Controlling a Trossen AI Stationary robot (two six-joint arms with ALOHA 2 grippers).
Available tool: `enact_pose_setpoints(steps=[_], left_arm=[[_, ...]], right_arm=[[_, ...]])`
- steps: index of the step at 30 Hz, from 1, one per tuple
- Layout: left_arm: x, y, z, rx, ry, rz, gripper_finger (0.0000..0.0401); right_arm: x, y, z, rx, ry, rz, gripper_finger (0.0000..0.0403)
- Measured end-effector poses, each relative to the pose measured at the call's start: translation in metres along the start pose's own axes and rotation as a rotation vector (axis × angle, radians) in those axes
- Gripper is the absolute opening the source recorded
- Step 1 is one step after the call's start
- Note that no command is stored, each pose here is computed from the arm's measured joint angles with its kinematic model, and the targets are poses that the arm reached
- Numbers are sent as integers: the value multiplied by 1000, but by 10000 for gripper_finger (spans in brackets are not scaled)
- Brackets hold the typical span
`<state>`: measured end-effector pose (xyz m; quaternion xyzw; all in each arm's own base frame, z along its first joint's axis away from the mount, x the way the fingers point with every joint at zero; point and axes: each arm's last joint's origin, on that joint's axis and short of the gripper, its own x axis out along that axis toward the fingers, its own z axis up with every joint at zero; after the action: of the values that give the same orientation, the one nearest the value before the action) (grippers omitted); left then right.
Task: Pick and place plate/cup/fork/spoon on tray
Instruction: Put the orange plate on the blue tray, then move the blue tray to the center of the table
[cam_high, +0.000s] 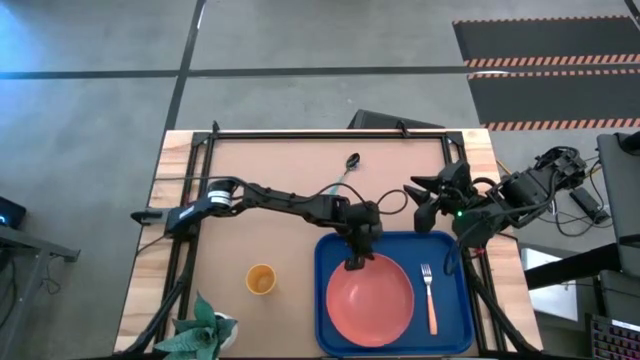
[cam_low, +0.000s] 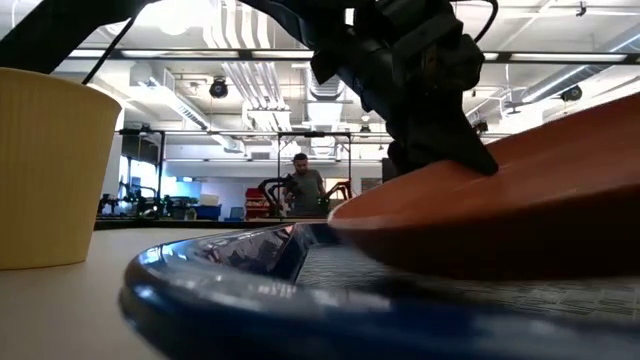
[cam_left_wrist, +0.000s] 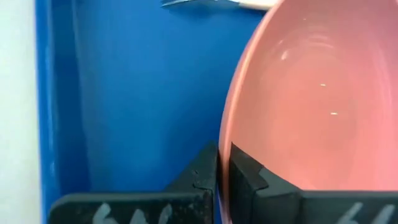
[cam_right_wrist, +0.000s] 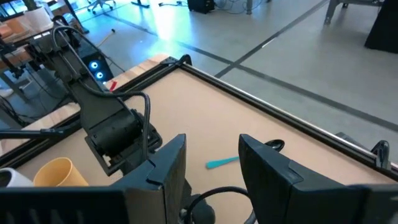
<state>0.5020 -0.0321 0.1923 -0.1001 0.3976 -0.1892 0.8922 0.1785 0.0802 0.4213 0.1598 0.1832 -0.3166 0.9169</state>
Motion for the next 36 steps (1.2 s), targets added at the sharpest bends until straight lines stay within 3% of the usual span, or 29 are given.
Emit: enact_pose_setpoints(steps=[4, 10, 19, 27, 33, 36], left_arm=[[0, 0, 0, 2, -3, -20, 23], [4, 1, -7, -11, 19, -29, 90], [-12, 0, 13, 20, -74, -6, 140], [-107, -4, 37, -19, -113, 48, 141], [-173, -19, 29, -55, -53, 96, 141], [-200, -30, 23, -47, -7, 188, 141]], right_arm=[[0, 0, 0, -3, 6, 4, 137], [0, 0, 0, -15, 6, 4, 137], [0, 0, 0, -23, 22, 15, 137], [0, 2, -5, 2, 148, 86, 137], [17, 16, -29, 5, 287, 51, 137], [30, 24, -43, -17, 340, 17, 137]])
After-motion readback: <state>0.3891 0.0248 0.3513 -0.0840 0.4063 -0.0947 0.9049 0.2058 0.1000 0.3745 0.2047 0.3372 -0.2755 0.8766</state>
